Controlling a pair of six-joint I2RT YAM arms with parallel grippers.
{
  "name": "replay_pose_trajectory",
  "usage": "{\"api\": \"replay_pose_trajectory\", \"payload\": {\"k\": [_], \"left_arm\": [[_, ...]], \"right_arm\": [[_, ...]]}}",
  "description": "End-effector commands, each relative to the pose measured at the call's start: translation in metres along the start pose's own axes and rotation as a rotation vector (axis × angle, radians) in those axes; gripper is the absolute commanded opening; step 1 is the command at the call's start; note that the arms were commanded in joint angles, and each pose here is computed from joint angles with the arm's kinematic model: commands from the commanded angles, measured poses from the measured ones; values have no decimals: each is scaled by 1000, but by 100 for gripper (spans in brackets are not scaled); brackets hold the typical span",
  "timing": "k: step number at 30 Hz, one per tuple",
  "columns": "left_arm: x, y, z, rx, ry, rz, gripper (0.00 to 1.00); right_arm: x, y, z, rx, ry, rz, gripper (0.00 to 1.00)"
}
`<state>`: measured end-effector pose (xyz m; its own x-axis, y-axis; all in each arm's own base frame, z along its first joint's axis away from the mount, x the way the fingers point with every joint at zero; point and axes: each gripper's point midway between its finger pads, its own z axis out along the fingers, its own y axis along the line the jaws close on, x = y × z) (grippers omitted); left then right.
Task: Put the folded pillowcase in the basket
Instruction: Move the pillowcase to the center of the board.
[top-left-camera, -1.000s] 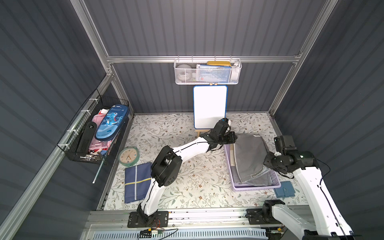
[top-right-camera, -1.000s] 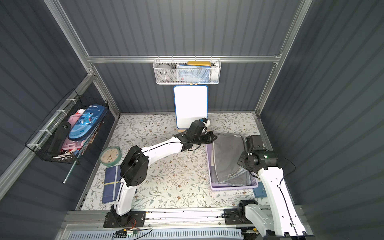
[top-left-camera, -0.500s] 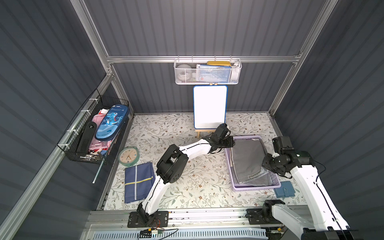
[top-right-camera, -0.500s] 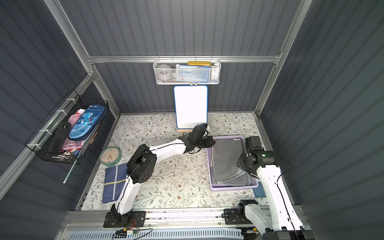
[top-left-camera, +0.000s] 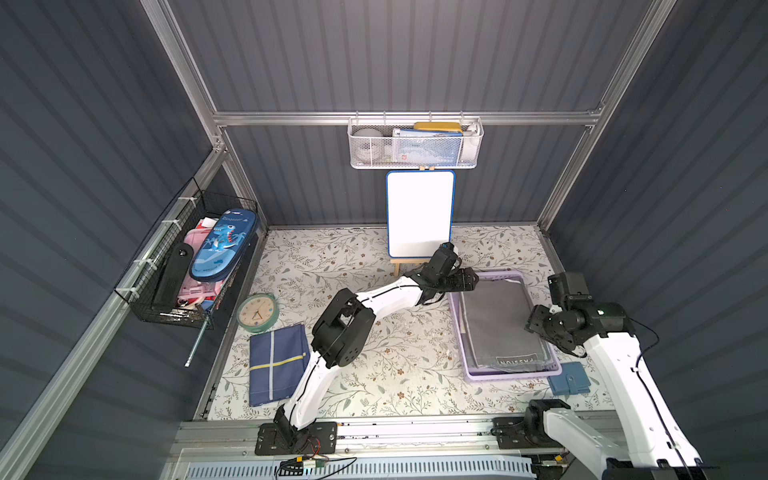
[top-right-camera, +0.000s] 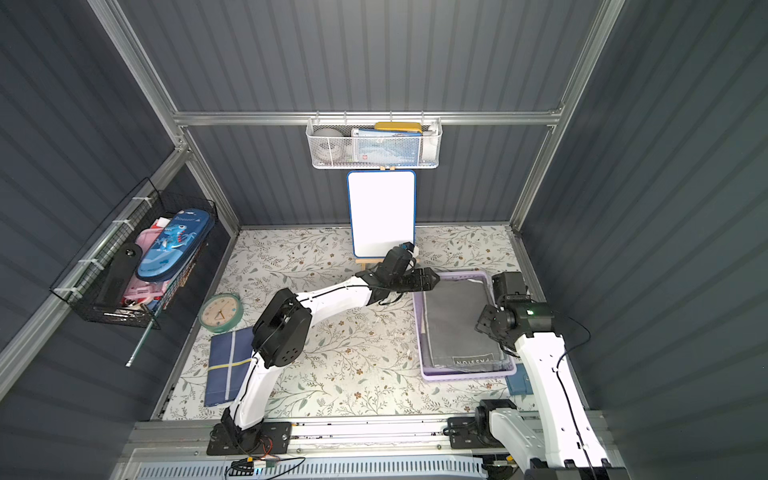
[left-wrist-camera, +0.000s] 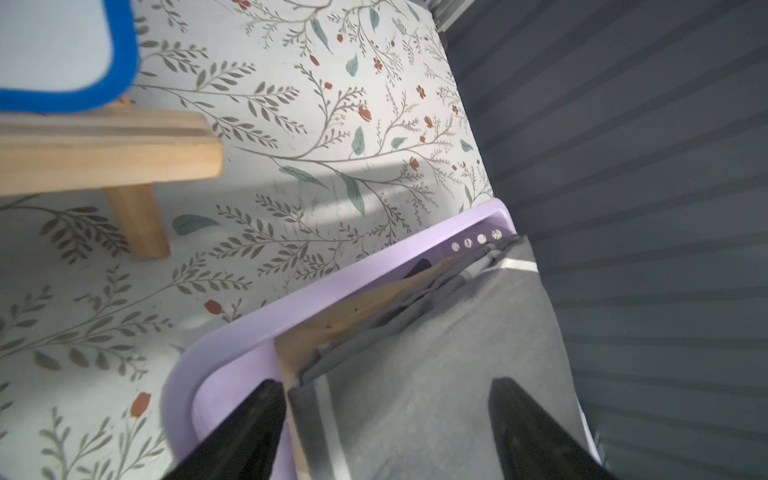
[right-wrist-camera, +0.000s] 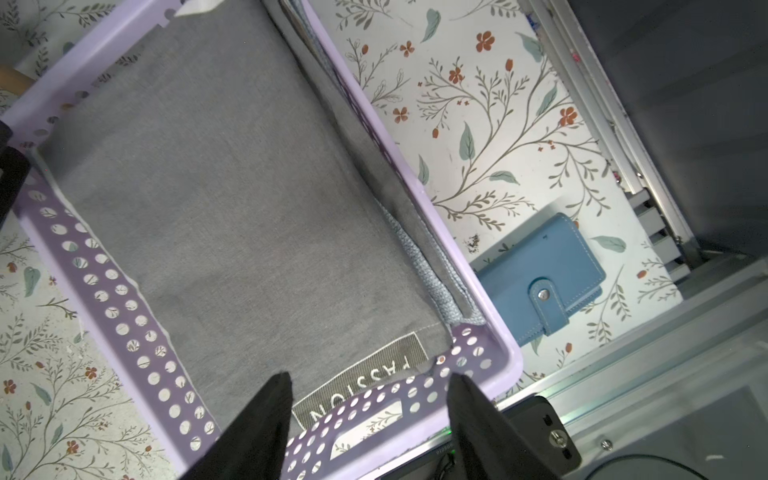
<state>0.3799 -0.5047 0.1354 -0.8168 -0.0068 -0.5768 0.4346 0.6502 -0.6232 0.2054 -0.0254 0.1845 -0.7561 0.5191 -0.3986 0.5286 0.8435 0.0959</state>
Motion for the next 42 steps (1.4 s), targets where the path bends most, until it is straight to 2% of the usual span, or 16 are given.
{"api": "replay_pose_trajectory", "payload": {"k": [1, 3, 5, 8, 11, 16, 20, 24, 25, 28, 32, 37, 42], "left_arm": [[-38, -30, -43, 13, -103, 28, 84], [-42, -32, -61, -6, -115, 17, 84], [-47, -21, -81, -84, -142, -22, 84], [-56, 11, -115, -170, -177, -121, 83], [-63, 38, -152, -229, -223, -162, 81], [-67, 50, -215, -385, -311, -195, 80], [-74, 58, -281, -404, -428, -267, 80], [-101, 57, -348, -391, -569, -256, 79], [-106, 58, -359, -400, -586, -247, 79], [-110, 61, -372, -439, -598, -250, 79], [-124, 44, -400, -385, -695, -269, 79], [-125, 40, -411, -375, -721, -274, 80], [-122, 40, -414, -381, -717, -274, 80]], "right_arm": [[-8, 14, -12, -88, -31, 3, 63], [-7, 31, -14, -164, -13, 7, 61], [-2, 51, -15, -224, 11, -19, 58], [14, 97, -18, -303, 18, -136, 57], [44, 153, -21, -453, 66, -224, 54], [108, 235, -20, -585, 155, -458, 54], [159, 282, -20, -669, 233, -586, 58], [234, 332, -18, -761, 360, -751, 59], [258, 340, -22, -788, 432, -800, 59], [309, 373, -30, -870, 507, -895, 60], [353, 404, -24, -917, 579, -961, 62], [394, 428, -13, -888, 688, -1045, 63], [408, 432, 9, -756, 727, -1055, 63]]}}
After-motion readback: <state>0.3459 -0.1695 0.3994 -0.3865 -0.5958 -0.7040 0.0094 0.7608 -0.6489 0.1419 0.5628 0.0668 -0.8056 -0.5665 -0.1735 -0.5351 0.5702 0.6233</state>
